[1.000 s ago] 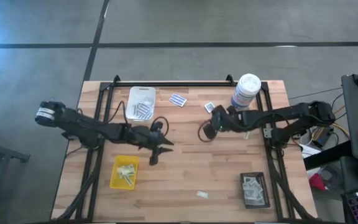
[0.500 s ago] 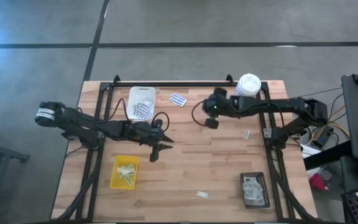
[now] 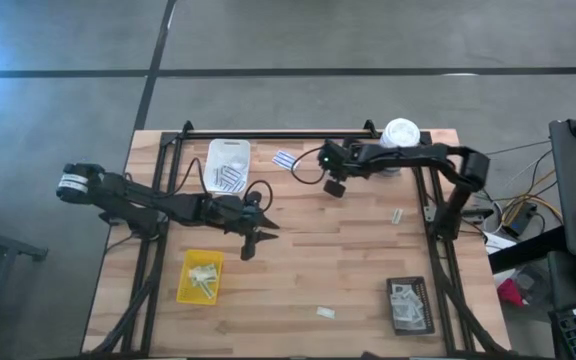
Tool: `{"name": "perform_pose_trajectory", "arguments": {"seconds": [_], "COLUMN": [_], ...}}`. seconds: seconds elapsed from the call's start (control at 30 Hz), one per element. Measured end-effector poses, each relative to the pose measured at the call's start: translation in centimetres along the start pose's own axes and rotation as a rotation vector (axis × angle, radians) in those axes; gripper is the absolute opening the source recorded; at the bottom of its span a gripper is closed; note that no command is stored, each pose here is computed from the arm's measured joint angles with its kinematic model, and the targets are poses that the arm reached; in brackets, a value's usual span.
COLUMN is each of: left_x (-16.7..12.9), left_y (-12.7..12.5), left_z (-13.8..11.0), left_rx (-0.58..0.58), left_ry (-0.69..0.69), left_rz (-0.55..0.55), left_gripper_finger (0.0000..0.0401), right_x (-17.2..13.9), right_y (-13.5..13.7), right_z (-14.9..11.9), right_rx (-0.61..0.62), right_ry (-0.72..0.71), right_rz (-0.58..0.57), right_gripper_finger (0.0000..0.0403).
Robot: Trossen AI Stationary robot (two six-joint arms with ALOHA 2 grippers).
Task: Pick & Place First Aid Supplies
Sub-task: Put the towelette pack into the black bin
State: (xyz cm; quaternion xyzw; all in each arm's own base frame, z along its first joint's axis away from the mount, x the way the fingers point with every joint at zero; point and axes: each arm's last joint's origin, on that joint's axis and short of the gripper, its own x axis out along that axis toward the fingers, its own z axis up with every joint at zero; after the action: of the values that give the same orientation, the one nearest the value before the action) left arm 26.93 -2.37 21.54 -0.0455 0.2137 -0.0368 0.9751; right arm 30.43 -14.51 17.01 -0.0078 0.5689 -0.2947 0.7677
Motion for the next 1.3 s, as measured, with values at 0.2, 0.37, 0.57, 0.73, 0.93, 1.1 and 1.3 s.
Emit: {"name": "perform_pose_trajectory", "arguments": {"seconds": [0.2, 0.37, 0.57, 0.73, 0.93, 1.1, 1.3], "left_x": [0.0, 0.0, 0.0, 0.0, 0.0, 0.0, 0.0], "left_y": [0.0, 0.0, 0.0, 0.0, 0.0, 0.0, 0.1], "left_z": [0.0, 0.0, -0.1, -0.1, -0.1, -0.4, -0.6], "left_rx": [0.000, 0.000, -0.004, -0.004, -0.004, -0.004, -0.006], "left_ry": [0.001, 0.001, 0.008, 0.008, 0.013, 0.035, 0.055], "left_rz": [-0.001, -0.003, -0.003, -0.002, -0.002, 0.001, 0.003], "left_gripper_finger": [0.0115, 0.0115, 0.0115, 0.0115, 0.0115, 0.0115, 0.0115], "right_x": [2.0, 3.1, 4.1, 4.1, 3.2, 2.4, 1.5], "right_y": [0.1, 0.4, 1.0, 1.8, 4.0, 6.0, 8.4], "right_z": [0.8, 1.0, 0.6, 0.5, 0.7, 0.7, 0.5], "right_rx": [0.064, 0.075, 0.115, 0.141, 0.123, 0.081, 0.114], "right_ry": [0.112, 0.174, 0.223, 0.230, 0.212, 0.200, 0.191], "right_rz": [-0.004, -0.004, 0.063, 0.104, 0.161, 0.198, 0.216], "right_gripper_finger": [0.0061, 0.0061, 0.0061, 0.0061, 0.0061, 0.0061, 0.0061]}}
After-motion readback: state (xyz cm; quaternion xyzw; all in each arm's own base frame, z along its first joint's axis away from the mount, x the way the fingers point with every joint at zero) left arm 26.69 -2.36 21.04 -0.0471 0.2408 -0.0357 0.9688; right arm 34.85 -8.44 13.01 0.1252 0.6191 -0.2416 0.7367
